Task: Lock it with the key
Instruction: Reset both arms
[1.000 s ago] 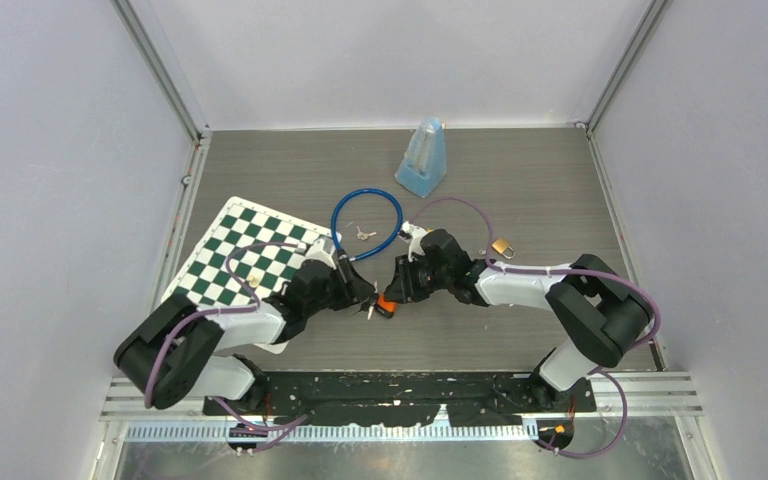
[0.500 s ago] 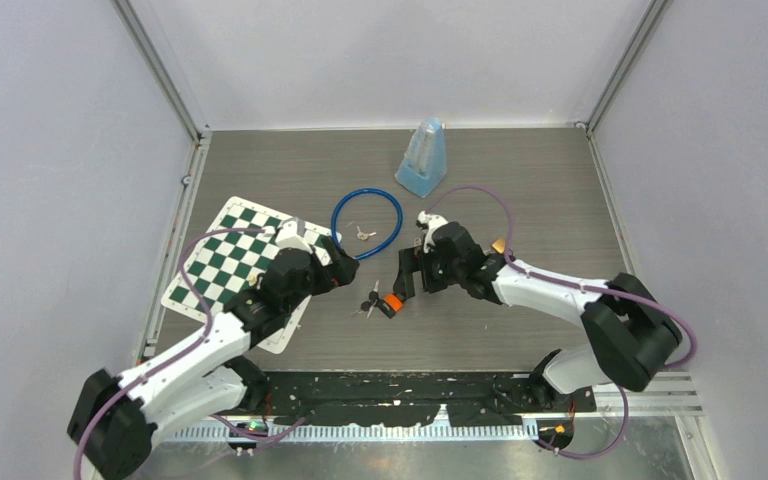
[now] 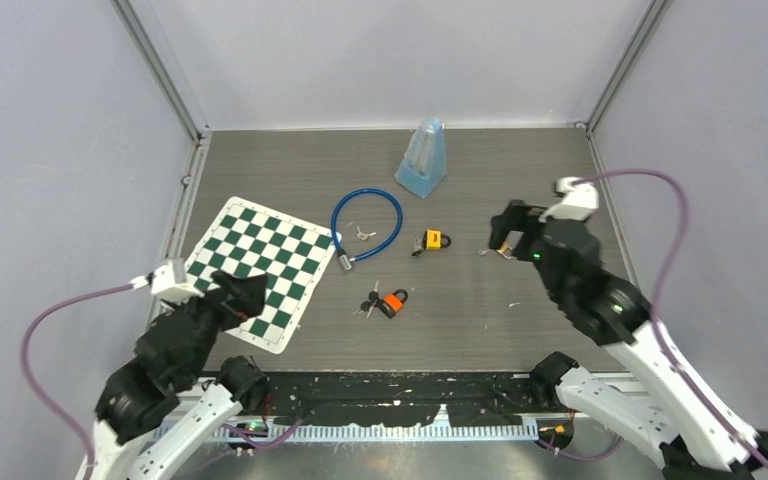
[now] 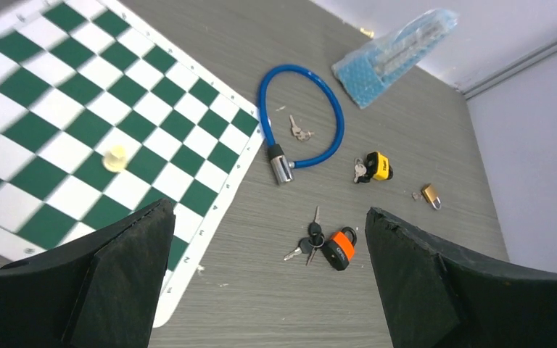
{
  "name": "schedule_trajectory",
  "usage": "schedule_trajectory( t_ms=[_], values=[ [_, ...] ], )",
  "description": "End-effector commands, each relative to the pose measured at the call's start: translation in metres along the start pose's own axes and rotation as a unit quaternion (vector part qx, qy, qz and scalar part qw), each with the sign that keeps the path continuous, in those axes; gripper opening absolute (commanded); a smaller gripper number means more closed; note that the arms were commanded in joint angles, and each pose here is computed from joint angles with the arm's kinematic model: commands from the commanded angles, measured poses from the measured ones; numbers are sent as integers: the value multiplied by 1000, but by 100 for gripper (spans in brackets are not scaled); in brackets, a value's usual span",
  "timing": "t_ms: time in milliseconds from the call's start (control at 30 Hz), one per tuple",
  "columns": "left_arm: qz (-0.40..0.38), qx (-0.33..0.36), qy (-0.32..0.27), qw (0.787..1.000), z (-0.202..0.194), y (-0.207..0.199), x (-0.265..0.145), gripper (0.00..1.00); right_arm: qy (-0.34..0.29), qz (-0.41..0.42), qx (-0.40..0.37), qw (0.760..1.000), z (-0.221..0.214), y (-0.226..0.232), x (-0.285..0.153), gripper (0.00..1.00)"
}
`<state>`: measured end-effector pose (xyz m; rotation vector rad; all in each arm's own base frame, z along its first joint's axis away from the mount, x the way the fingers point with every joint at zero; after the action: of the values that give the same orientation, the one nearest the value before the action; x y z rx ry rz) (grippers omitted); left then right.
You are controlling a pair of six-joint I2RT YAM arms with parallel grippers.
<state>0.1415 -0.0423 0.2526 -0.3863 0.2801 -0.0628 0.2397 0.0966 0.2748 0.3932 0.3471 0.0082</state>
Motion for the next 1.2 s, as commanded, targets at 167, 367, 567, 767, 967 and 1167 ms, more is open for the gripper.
schedule_trajectory(
  t_ms=[167,367,567,767,967,1167],
  values=[
    [-14,72,-39,997,34,36,-68,99,-174,-101,95,975,87,-94,-132,96],
    [-27,68,-69,995,43,40,-79,100,-235,-91,122,960,115,-117,-179,96],
    [-22,67,-63,996,44,39,-79,99,-254,-100,133,953,125,-128,-198,96],
    [-20,64,-62,996,43,39,-78,100,-253,-96,134,953,124,-128,-198,96],
    [-22,58,-64,996,42,41,-80,100,-252,-93,135,954,121,-129,-197,95],
    [-22,54,-63,996,41,42,-82,100,-254,-89,142,953,118,-132,-200,96]
  ],
)
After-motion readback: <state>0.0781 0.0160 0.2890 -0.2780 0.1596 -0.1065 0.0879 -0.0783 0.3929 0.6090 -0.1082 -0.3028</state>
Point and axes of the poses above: each gripper's point midway between its finger pads, its own x axis out along the fingers, its own y axis along the line the jaws close on, z = x × y, the point moved 2 cm from there along -x, back along the fingers, and after that the axes turned 10 degrees about x, right-handed, at the moved point
